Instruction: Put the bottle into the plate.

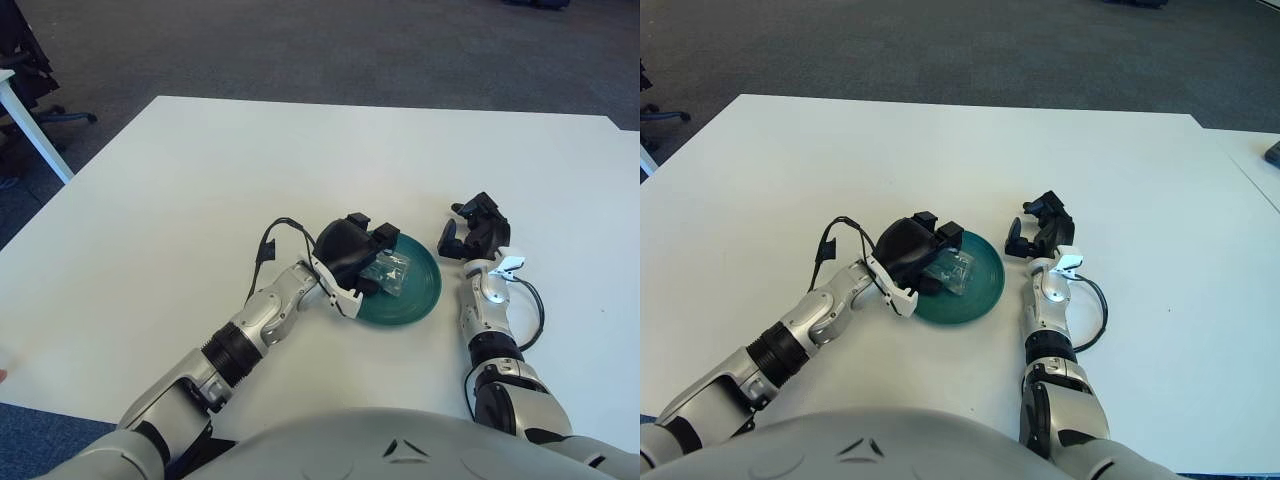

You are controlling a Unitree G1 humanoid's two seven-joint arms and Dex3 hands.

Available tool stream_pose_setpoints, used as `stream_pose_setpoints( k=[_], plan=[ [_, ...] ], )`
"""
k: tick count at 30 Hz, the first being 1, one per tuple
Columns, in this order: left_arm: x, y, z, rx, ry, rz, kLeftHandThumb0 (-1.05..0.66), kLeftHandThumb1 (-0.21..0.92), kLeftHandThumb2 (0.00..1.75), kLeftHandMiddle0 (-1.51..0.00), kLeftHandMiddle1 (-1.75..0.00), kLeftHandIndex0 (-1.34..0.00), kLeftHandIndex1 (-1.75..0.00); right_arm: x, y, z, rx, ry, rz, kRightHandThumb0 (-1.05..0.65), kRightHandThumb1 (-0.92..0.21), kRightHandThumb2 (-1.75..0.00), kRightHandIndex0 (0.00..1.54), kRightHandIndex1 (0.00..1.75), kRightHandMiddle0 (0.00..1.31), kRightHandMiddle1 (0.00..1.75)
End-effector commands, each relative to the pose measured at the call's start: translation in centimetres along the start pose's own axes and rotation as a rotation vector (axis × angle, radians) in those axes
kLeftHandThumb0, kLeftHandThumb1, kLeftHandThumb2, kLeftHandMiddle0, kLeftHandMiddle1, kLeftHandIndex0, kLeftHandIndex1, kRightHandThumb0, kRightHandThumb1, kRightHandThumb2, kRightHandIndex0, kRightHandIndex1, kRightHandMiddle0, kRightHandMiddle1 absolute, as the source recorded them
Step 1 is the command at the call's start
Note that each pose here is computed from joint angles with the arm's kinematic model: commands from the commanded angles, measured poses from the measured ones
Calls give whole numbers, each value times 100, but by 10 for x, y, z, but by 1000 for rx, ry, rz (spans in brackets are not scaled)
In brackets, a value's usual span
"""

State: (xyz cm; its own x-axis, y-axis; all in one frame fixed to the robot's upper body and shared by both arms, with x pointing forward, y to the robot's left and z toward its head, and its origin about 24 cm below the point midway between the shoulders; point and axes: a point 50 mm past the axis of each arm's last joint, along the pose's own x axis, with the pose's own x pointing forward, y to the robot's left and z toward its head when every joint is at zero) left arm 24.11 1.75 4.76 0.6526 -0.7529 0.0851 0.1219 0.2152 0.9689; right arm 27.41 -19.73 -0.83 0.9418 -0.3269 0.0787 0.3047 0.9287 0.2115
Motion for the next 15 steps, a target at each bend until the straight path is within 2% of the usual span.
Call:
stream_pose_setpoints(
  k=[1,4,5,6,7,8,9,11,13,15],
  plan=[
    [-3,-9,-2,7,6,8,-43,50,107,-91,-175,-47,-175,-45,-4,-45,39,218,-63,0,12,-172,97,151,77,175],
    [-4,-12,-4,14,13,18,-40,66,87,-58,-175,-36,-175,-45,-4,-45,36,220,-60,0,13,-173,97,151,77,175],
    [-4,-12,-4,18,15,21,-52,71,85,-50,-163,-29,-169,-45,-4,-45,34,221,-60,0,13,-173,97,151,77,175],
    [-5,-13,-5,24,19,25,-69,79,81,-41,-143,-18,-160,-45,-5,-45,25,220,-62,0,13,-173,97,151,77,175],
    [-5,-13,-5,29,22,28,-76,81,80,-35,-129,-15,-141,-45,-5,-45,19,219,-63,0,13,-173,97,151,77,175],
    [-6,-13,-6,31,23,29,-86,85,79,-31,-100,-9,-111,-45,-5,-45,12,217,-66,0,13,-173,97,151,78,175],
    [-7,-12,-7,30,21,31,-90,87,79,-28,-87,-7,-98,-45,-5,-44,4,213,-69,0,13,-173,97,151,78,175],
    [-10,-11,-8,23,16,34,-99,90,82,-20,-46,-3,-57,-46,-6,-44,-1,208,-74,0,13,-173,97,150,78,175],
    [-12,-9,-9,18,9,40,-102,91,85,-13,-24,-1,-32,-46,-6,-44,2,207,-77,0,13,-173,97,150,79,175],
    [-13,-9,-9,16,3,45,-104,92,88,-9,-15,-1,-21,-46,-6,-44,4,206,-79,0,13,-173,97,150,80,175]
  ],
)
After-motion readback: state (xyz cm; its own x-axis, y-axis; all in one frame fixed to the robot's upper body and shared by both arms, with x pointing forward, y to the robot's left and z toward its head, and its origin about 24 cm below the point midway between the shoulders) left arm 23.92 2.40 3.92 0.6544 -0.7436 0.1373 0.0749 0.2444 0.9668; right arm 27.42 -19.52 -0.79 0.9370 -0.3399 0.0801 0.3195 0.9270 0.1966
